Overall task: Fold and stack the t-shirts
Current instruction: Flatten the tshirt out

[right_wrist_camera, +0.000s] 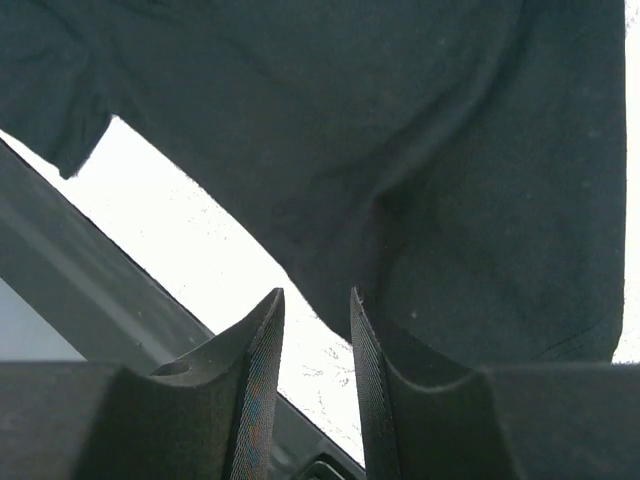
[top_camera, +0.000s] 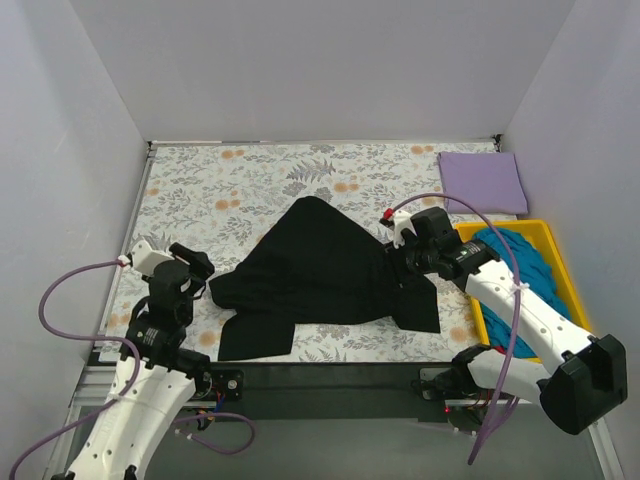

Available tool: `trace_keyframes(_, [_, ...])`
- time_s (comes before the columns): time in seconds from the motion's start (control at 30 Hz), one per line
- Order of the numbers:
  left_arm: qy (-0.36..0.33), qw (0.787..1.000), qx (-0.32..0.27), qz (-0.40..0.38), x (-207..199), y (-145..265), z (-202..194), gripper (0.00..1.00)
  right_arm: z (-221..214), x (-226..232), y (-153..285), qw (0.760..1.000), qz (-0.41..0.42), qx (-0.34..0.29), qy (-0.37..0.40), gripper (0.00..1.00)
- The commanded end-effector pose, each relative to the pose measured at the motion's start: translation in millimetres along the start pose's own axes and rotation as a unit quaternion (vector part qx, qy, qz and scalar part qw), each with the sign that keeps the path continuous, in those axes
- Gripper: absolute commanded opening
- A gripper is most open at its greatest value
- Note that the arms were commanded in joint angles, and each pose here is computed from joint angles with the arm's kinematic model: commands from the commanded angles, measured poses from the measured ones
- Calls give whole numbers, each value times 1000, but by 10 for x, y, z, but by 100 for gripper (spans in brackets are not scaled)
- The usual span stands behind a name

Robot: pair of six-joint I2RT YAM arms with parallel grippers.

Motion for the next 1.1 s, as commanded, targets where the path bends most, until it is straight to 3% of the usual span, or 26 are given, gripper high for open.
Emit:
trace_keyframes(0.0, [-27, 1000, -3, 4, -119, -17, 101, 54, 326, -33, 24, 999, 0, -31, 17, 40])
trace_keyframes(0.13, [-89, 990, 104, -24, -317, -216, -299, 48, 360, -145, -235, 1000, -3, -6, -1, 39])
trace_keyframes(0.2, [-101, 978, 179, -25, -326, -315, -626, 46, 320, -199, -416, 1000, 0, 11, -12, 38])
trace_keyframes(0.23, [-118, 955, 271, 19, -179, -540, -1108, 43, 244, -357, -751, 999, -16, 33, -31, 37])
trace_keyframes(0.27, [-122, 952, 281, 27, -164, -636, -1193, 42, 228, -418, -846, 998, -25, 40, -34, 36])
trace_keyframes(0.6, [-147, 941, 291, 95, -27, -1434, -1573, 30, 231, -865, -1451, 993, -80, 85, -29, 36])
trace_keyframes(0.87, [-164, 945, 258, 117, -125, -2034, -1551, 30, 469, -1290, -1841, 989, -116, 81, -36, 38])
trace_keyframes(0.97, [-169, 953, 224, 113, -271, -2304, -1371, 34, 725, -1502, -1934, 988, -137, 60, -39, 40])
trace_keyframes(1.07, [-188, 959, 186, 104, -446, -2396, -1130, 45, 1132, -1538, -1803, 989, -143, 17, -21, 42])
Point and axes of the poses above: each gripper's point midway between its finger pads, its own y axis back along the fingers, its own x axis along the line the jaws close on, z = x × y, the point moved 2 cm from there along y, back along the fingers, and after that the axes turned 12 degrees about y, right-handed, at the moved point
